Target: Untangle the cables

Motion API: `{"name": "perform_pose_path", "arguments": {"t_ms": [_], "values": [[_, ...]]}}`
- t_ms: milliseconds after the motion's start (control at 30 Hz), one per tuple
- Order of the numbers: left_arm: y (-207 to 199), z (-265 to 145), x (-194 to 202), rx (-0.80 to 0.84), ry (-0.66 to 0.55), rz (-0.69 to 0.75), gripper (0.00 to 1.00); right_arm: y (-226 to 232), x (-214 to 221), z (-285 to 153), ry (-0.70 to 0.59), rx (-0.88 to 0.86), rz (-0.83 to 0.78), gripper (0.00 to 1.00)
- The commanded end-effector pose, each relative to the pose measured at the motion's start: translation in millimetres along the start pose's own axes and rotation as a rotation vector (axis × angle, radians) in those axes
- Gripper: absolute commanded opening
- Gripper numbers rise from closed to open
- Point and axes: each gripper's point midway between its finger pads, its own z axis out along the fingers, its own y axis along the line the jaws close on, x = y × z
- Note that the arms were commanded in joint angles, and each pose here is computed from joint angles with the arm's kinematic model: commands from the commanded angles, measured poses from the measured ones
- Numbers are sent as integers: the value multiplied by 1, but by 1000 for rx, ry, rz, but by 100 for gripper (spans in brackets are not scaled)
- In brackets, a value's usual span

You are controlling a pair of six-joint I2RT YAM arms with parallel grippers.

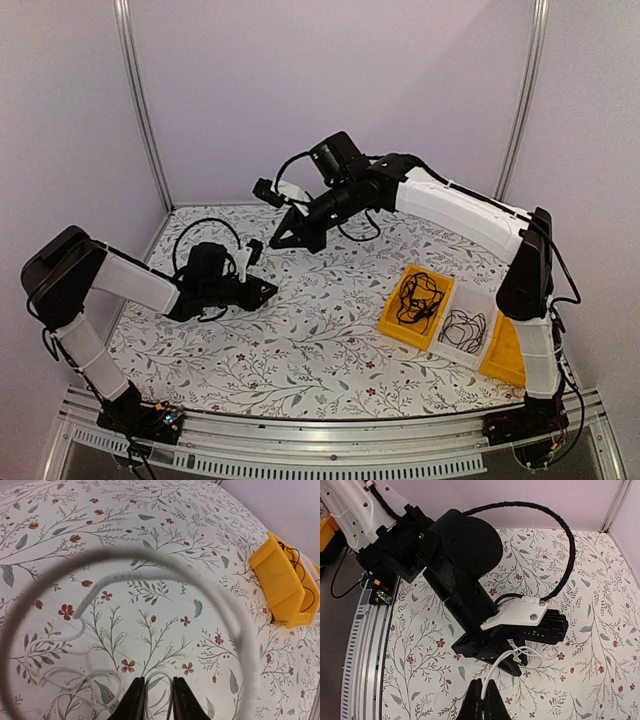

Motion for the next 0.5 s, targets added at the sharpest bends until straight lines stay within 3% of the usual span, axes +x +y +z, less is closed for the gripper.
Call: {"name": "perform_pose_path", "arguments": {"t_ms": [0,233,467], "values": [[-5,5,-4,23,-31,12,19,33,-101,-106,-220,67,-183,0],[2,10,18,12,21,-30,11,58,-183,-232,-475,331,-347,0],[6,10,30,-7,58,-46,5,63,-228,-346,-679,662,-424,0]]}}
